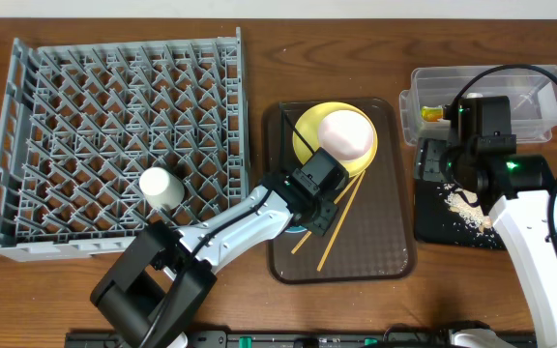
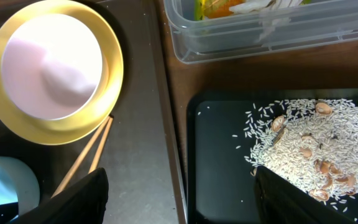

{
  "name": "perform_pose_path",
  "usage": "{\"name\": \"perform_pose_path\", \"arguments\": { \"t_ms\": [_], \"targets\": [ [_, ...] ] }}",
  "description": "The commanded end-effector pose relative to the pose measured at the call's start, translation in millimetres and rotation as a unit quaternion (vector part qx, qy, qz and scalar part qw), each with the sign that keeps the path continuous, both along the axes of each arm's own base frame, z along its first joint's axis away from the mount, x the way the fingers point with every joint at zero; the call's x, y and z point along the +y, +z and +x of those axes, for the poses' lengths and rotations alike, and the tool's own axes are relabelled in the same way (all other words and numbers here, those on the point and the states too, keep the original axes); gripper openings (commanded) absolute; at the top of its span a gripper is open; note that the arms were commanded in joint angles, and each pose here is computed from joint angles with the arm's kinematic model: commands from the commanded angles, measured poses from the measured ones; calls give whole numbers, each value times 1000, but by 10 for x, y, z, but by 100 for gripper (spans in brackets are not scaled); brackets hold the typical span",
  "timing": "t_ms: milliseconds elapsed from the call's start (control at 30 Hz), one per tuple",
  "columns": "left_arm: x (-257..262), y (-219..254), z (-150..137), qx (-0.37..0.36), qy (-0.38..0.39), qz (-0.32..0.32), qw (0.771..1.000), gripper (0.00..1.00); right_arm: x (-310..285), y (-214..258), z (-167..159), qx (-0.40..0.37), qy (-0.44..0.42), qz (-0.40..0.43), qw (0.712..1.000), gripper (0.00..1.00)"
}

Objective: Sort waste into correct bins and load items into the dishwasher rack
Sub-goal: 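Reach the left gripper to the light-blue bowl and grasp its rim, then carry the light-blue bowl with the left gripper to the rack's back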

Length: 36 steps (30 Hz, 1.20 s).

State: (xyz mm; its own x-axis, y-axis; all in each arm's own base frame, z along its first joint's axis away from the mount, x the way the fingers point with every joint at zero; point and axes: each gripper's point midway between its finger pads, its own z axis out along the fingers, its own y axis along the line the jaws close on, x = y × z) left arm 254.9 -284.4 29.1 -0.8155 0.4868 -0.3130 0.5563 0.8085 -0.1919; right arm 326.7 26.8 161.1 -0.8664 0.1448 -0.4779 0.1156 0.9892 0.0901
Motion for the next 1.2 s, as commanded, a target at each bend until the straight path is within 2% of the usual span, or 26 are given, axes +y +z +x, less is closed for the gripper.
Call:
{"name": "perform_pose_path", "arguments": {
  "t_ms": [0,100,233,400,633,767,933,1067,1167],
  "targets": [
    [-42,20,43,-5,3,1,1000,20,-33,43,9,-6,-10,-1,1000,73],
    [-70,22,13,-5,-2,1,1000,19,-33,44,9,-6,-10,-1,1000,73],
    [-125,62,-37,-8,-12,-3,1000,6,-34,43,9,-6,-10,-2,1000,73],
    [-166,259,-31,-26,-15,-22,999,6,-35,40,2,-4,-10,-2,1000,73],
    [-115,945,80,-73,-8,-63,995,6,-34,41,4,-5,-10,-2,1000,73],
    [101,1449,320,-92,20,-66,993,6,-34,40,4,-5,-10,-2,1000,73],
    [549,2009,801,-123,100,-79,984,6,-33,40,4,-5,-10,-1,1000,73],
    [957,2141,1083,-133,160,-80,975,6,-32,40,3,-5,-10,-1,1000,73],
    [1184,2194,1211,-125,187,-105,969,6,-33,43,8,-6,-10,-1,1000,73]
  ]
}}
